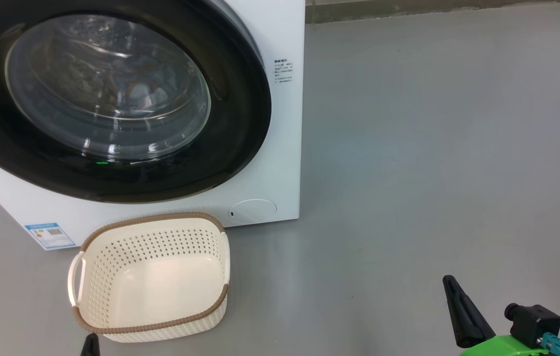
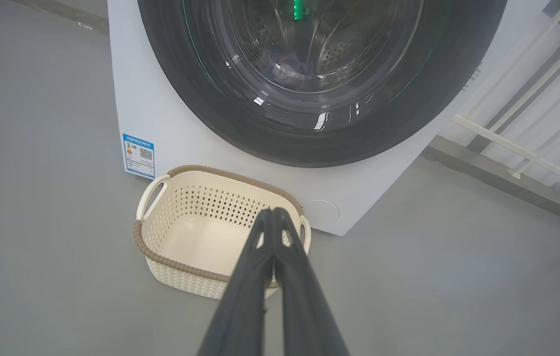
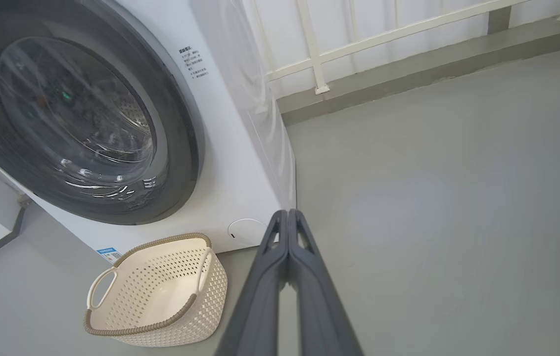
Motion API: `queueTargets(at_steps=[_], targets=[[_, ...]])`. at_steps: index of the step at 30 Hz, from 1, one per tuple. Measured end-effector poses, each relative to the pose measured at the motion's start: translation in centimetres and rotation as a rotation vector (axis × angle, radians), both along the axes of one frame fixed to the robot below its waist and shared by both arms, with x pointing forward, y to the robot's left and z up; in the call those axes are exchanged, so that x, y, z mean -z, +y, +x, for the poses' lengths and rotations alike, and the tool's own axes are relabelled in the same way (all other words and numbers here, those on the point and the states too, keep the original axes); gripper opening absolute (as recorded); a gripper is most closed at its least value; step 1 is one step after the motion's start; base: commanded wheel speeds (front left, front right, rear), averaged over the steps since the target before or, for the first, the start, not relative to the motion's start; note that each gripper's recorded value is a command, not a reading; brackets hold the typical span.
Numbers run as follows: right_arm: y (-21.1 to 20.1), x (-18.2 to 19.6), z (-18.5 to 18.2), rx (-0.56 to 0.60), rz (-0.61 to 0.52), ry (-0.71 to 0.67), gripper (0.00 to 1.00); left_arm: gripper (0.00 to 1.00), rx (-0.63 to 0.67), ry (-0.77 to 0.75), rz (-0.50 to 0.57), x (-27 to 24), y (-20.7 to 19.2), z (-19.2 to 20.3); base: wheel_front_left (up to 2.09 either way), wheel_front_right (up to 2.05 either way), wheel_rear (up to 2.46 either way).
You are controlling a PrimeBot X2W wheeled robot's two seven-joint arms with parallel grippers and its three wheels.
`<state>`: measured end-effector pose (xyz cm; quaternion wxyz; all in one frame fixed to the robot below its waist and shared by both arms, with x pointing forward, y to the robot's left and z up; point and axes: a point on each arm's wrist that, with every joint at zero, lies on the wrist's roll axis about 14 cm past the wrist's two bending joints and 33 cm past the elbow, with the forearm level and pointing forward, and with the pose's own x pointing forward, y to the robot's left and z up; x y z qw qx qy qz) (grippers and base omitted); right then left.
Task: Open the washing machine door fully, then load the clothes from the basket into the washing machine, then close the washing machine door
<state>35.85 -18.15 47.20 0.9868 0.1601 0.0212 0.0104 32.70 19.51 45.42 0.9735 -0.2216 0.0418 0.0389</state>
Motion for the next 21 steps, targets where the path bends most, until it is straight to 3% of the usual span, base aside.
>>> queueTargets(at_steps=[21], targets=[[-0.8, 0.3, 0.1, 0.052, 0.241, 0.032, 0.0, 0.0, -0.034, 0.001, -0.217, -0.3, 0.1, 1.1, 0.0, 0.0, 0.0]])
